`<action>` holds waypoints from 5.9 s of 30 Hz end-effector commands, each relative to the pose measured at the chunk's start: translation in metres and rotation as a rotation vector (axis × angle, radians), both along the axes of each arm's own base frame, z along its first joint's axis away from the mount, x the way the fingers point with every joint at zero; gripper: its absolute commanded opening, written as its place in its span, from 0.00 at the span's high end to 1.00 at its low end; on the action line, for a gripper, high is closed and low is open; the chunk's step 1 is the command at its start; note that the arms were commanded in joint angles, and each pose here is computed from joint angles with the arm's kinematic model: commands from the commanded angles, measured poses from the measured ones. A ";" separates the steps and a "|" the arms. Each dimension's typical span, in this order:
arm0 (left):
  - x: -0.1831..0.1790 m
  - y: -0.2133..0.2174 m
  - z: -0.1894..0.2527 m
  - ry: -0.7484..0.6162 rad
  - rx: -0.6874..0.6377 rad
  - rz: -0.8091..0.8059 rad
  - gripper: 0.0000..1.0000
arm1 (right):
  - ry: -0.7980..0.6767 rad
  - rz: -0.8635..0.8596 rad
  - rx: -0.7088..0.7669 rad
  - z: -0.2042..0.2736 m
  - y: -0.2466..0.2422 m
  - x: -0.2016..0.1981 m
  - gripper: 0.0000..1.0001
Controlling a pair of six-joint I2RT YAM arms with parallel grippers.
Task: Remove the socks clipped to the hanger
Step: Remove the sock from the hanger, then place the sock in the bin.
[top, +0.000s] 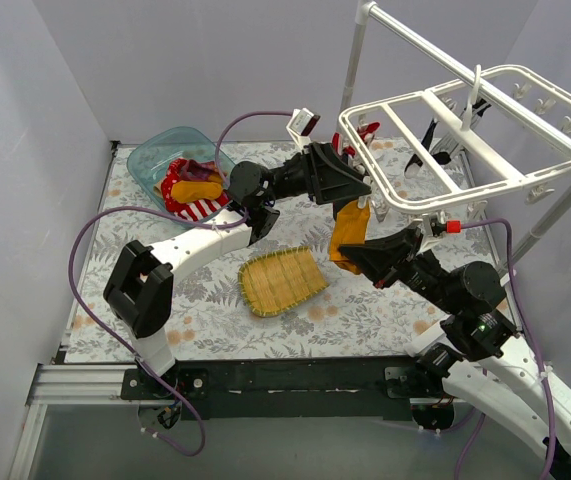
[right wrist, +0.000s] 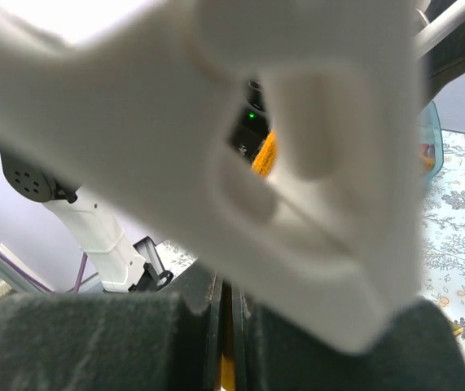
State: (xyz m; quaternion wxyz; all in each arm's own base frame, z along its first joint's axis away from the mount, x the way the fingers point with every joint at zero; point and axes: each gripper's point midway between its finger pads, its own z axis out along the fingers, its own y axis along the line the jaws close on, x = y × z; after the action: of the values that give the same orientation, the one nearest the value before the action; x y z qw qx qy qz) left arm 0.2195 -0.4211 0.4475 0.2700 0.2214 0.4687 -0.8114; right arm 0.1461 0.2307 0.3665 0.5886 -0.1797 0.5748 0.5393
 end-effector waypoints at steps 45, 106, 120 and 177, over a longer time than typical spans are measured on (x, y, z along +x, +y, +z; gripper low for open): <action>-0.008 0.009 0.013 0.024 0.082 0.059 0.34 | 0.016 -0.045 -0.042 -0.020 -0.008 0.002 0.99; -0.040 0.019 -0.104 -0.104 0.470 0.127 0.23 | 0.096 0.000 -0.165 -0.078 0.002 0.003 0.99; -0.012 0.016 -0.110 -0.058 0.525 0.337 1.00 | 0.094 -0.012 -0.189 -0.083 0.000 0.004 0.94; 0.346 0.357 -0.213 0.486 0.732 1.606 0.02 | 0.236 -0.531 -0.124 -0.126 -0.052 0.080 0.19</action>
State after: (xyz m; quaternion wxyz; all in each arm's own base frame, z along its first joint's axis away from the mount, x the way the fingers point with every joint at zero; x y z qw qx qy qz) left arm 0.5645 -0.0677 0.1445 0.4857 -0.3028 0.7993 -0.1830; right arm 0.2178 0.1821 0.2349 0.6078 -0.0106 0.7094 0.3566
